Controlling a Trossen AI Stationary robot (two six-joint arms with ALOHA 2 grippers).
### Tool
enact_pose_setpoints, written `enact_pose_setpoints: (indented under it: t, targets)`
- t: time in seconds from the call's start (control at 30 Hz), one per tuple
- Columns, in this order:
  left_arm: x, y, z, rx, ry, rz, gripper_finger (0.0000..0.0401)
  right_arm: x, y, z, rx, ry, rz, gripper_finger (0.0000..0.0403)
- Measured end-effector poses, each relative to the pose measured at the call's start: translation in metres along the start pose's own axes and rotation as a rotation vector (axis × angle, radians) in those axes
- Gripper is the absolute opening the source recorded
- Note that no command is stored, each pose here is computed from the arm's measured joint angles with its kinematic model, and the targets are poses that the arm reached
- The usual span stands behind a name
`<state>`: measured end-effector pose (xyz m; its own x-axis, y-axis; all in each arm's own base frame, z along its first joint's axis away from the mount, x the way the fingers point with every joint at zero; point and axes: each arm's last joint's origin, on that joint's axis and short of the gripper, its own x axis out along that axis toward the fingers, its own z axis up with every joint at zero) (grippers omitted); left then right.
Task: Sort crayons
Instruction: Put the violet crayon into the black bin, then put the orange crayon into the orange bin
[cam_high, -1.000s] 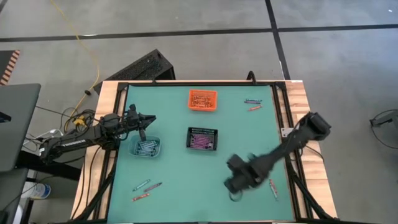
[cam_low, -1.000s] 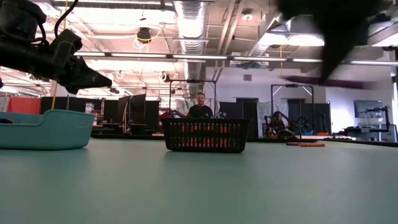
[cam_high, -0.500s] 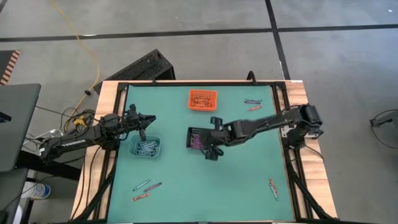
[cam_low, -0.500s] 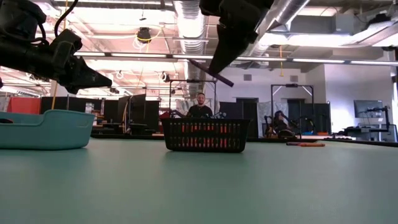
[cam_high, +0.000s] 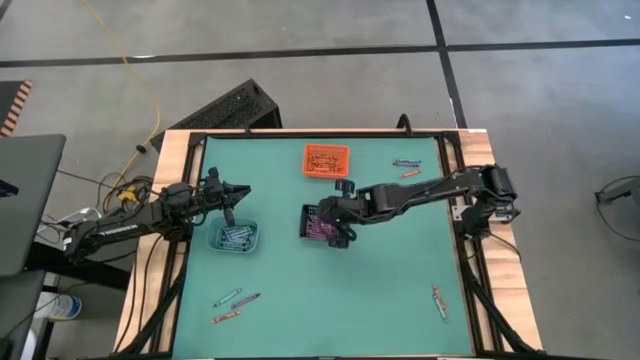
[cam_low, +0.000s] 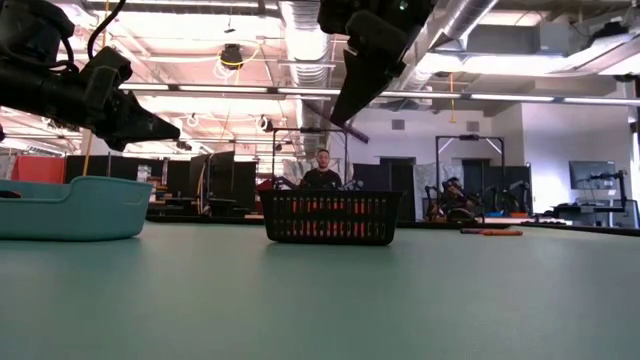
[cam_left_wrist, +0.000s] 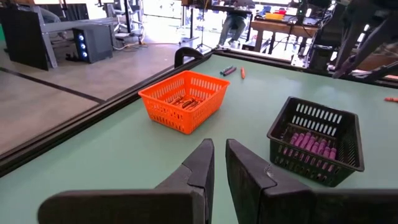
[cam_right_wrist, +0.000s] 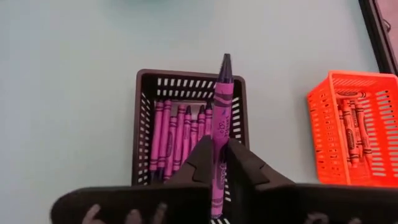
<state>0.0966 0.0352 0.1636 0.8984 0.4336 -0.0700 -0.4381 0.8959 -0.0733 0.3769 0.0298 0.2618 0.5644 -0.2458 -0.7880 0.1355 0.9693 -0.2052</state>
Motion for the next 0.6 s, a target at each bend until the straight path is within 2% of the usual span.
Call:
enact_pose_setpoints:
  t: [0.2,0.43,0.6]
  targets:
    - [0.0,0.0,0.0,0.0,0.0,0.0,0.0029,0.0,0.0,0.0,-0.007,-0.001,-0.003,0.0064]
    - [0.0,0.0,0.0,0.0,0.0,0.0,0.0029,0.0,0.0,0.0,0.015,0.004,-0.004,0.0077]
    - [0.0,0.0,0.0,0.0,0.0,0.0,0.0029,-0.001,-0.002,-0.01,0.043,0.109,0.015,0.0077]
